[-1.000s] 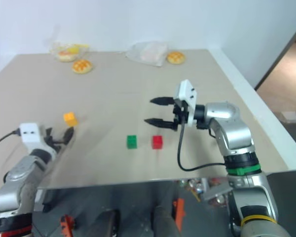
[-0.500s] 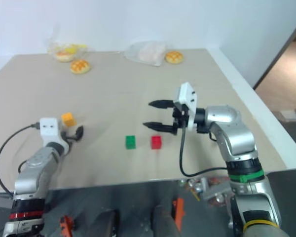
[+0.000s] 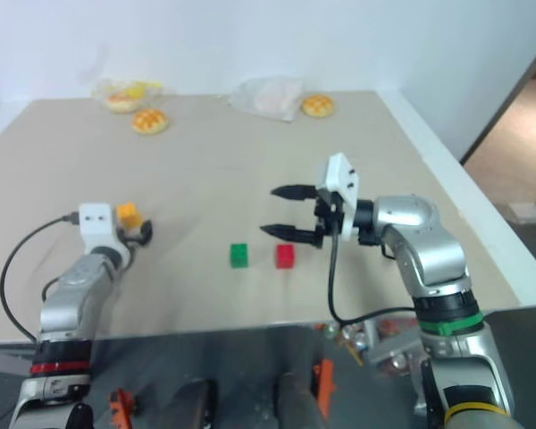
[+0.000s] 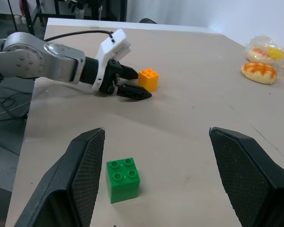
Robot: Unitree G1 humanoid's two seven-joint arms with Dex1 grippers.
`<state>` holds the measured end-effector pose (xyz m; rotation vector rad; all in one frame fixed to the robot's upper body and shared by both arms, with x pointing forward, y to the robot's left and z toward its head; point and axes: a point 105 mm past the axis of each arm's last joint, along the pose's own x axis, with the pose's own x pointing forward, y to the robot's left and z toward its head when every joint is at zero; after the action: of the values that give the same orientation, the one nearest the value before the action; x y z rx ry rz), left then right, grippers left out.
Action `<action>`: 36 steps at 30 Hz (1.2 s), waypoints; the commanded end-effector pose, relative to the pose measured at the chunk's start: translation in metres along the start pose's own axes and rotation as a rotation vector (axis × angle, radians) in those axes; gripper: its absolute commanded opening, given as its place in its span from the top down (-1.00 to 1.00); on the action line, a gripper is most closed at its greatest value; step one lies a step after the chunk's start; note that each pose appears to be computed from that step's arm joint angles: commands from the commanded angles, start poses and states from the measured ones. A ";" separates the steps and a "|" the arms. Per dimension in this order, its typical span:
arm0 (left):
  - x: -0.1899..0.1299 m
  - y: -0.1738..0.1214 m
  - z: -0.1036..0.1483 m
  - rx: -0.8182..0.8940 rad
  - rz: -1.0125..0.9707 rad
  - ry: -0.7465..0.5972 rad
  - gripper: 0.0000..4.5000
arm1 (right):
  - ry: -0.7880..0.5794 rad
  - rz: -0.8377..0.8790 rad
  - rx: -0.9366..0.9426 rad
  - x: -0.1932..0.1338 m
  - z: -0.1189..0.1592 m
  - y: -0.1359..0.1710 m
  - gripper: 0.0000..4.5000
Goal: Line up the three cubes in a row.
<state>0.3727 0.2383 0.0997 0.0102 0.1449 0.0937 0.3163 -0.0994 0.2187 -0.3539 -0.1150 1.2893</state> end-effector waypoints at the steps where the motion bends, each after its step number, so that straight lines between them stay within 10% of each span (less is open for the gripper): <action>1: 0.004 -0.004 0.004 -0.001 0.009 -0.009 -0.95 | -0.034 -0.006 -0.043 -0.002 0.014 -0.001 -0.63; 12: 0.005 -0.010 0.009 -0.024 0.023 -0.013 -0.95 | -0.030 -0.013 -0.038 -0.003 0.012 -0.002 -0.63; 22: 0.005 -0.004 0.012 -0.032 0.057 -0.021 0.43 | -0.023 -0.015 -0.038 -0.003 0.010 -0.004 -0.63; 28: 0.007 -0.005 0.032 -0.030 -0.007 -0.079 0.42 | -0.012 -0.018 -0.039 -0.003 0.008 -0.006 -0.63; 36: -0.027 -0.046 0.073 0.065 -0.604 -0.220 0.42 | 0.005 -0.012 -0.038 -0.008 0.006 -0.006 -0.63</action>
<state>0.3755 0.2067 0.1596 0.0109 -0.0230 -0.3297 0.3202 -0.1042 0.2146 -0.3585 -0.0930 1.2755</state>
